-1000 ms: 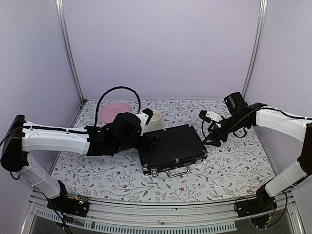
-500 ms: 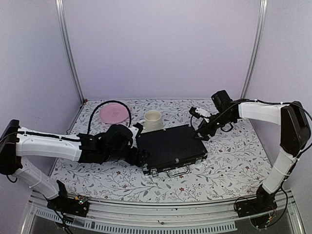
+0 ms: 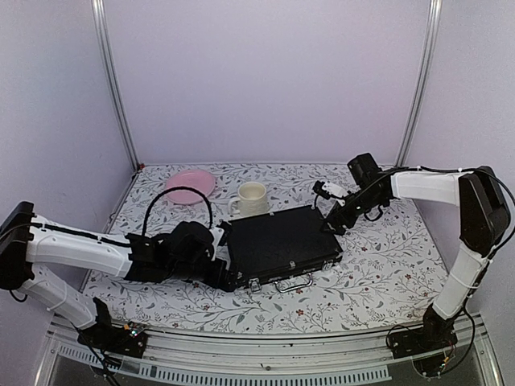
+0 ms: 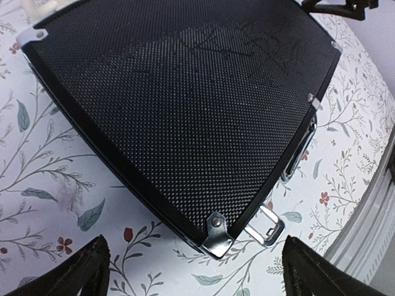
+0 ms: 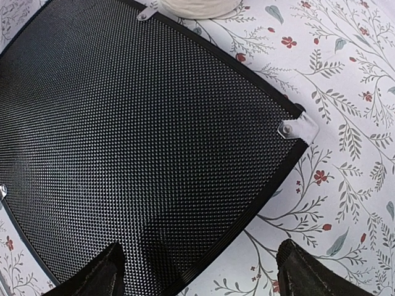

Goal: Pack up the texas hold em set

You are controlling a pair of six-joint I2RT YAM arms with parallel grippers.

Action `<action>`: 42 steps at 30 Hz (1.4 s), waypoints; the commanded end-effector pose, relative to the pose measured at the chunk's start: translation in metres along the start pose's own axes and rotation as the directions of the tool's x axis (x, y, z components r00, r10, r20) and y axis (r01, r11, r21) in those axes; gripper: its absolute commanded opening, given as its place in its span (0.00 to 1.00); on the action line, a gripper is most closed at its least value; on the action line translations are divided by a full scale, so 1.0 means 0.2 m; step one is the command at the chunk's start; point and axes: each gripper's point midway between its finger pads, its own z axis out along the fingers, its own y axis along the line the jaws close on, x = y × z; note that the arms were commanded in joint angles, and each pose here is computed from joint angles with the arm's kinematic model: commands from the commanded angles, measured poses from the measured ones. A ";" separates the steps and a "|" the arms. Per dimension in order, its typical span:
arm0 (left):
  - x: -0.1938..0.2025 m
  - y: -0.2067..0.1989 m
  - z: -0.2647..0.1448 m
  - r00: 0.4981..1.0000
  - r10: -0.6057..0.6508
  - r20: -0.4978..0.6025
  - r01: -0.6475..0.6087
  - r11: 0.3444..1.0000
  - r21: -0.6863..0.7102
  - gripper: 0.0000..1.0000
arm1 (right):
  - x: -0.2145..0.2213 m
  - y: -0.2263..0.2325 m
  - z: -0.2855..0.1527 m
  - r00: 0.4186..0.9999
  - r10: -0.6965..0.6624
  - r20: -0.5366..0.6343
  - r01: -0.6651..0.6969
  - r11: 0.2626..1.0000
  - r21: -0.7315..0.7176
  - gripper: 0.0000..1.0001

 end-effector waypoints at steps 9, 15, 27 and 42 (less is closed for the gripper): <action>0.12 -0.03 0.17 0.991 0.115 -0.072 -0.117 0.992 -0.035 0.95 | 0.11 0.02 0.10 0.998 0.029 -0.061 -0.031 0.999 -0.035 0.83; 0.14 -0.01 0.22 0.983 0.161 -0.087 -0.169 0.982 -0.088 0.94 | 0.13 0.04 0.11 0.997 0.032 -0.069 -0.036 0.997 -0.064 0.83; 0.12 0.04 0.25 0.967 0.253 -0.028 -0.253 0.946 -0.204 0.88 | 0.15 0.09 0.15 0.996 0.044 -0.079 -0.054 0.990 -0.133 0.81; 0.29 0.08 0.38 0.886 0.446 -0.128 -0.462 0.822 -0.331 0.69 | 0.20 0.17 0.20 0.993 0.055 -0.100 -0.077 0.972 -0.221 0.79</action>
